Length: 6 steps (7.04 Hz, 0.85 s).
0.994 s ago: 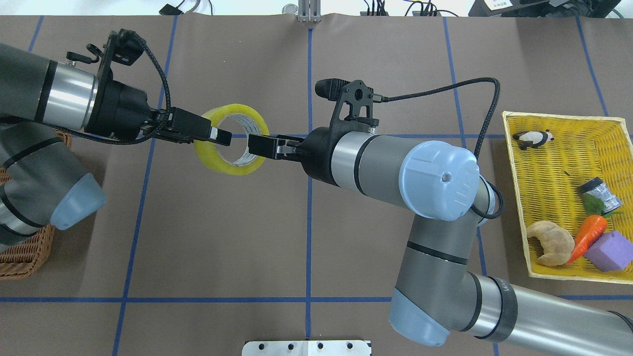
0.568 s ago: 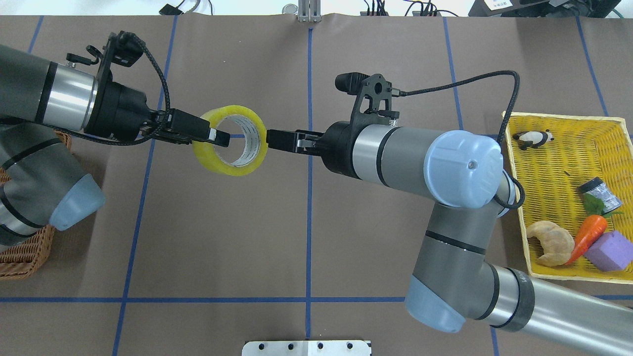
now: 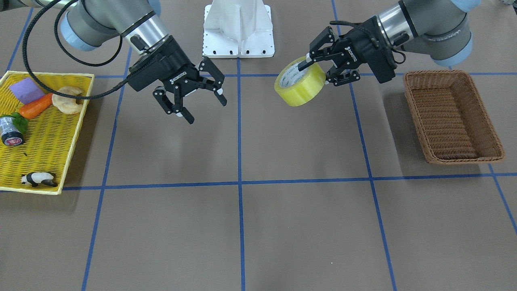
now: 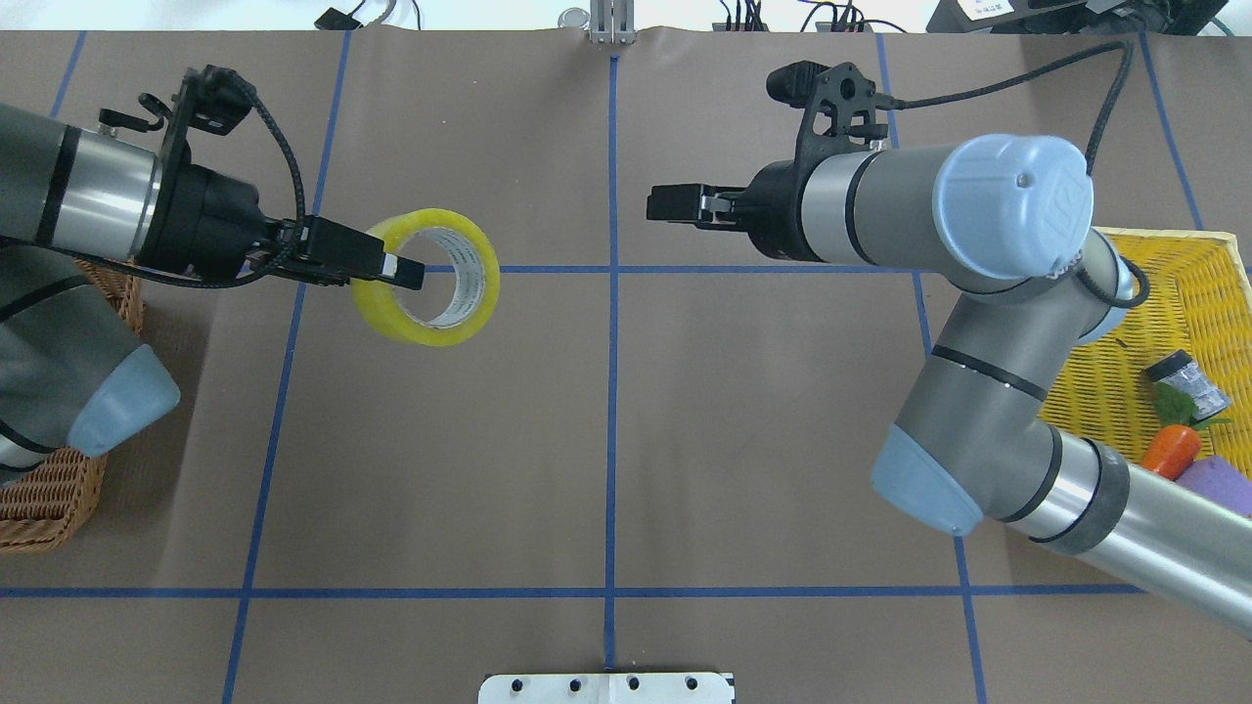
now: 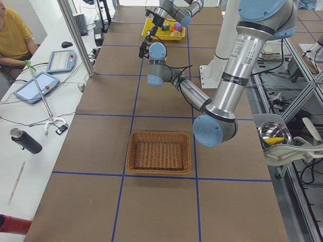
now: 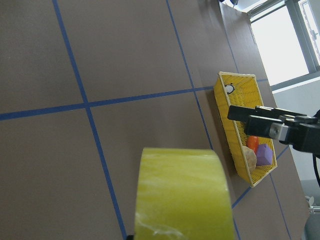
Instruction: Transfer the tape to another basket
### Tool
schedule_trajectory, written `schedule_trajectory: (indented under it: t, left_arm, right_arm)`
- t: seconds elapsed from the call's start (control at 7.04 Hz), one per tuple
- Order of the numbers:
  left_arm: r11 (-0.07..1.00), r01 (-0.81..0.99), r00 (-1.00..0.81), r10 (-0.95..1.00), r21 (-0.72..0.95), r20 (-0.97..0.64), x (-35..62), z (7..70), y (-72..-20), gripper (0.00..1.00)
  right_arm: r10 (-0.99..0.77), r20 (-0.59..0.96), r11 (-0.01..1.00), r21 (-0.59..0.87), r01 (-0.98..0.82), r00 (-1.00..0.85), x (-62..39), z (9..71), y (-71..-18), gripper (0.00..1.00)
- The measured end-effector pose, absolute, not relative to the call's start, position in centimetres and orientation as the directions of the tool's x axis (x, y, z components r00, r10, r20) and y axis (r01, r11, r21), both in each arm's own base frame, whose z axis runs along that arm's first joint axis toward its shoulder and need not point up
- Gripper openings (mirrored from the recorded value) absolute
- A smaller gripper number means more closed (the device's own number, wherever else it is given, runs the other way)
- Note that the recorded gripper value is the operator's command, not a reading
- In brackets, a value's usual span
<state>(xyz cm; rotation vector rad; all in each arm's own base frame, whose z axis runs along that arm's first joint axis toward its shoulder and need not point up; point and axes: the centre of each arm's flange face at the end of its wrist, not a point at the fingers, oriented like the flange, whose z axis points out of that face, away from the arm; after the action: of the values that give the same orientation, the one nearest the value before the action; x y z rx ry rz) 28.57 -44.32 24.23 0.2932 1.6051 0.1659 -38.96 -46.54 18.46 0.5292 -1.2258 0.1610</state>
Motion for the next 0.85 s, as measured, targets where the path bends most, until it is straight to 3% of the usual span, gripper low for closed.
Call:
schedule_trajectory:
  t: [0.43,0.85]
  left_arm:
    - [0.957,0.101,0.041,0.270,0.273,-0.962,18.5,29.7,-46.8,0.00]
    - [0.935,0.078,0.162,0.330,0.346,-0.930,10.8,41.8,-45.1,0.00]
  right_arm:
    - [-0.157,0.758,0.902,0.372,-0.222,0.633,-32.1,24.7,-53.1,1.00]
    - [-0.269,0.640,0.921,0.390,-0.003,0.720,-20.5,35.2,-57.6,1.00]
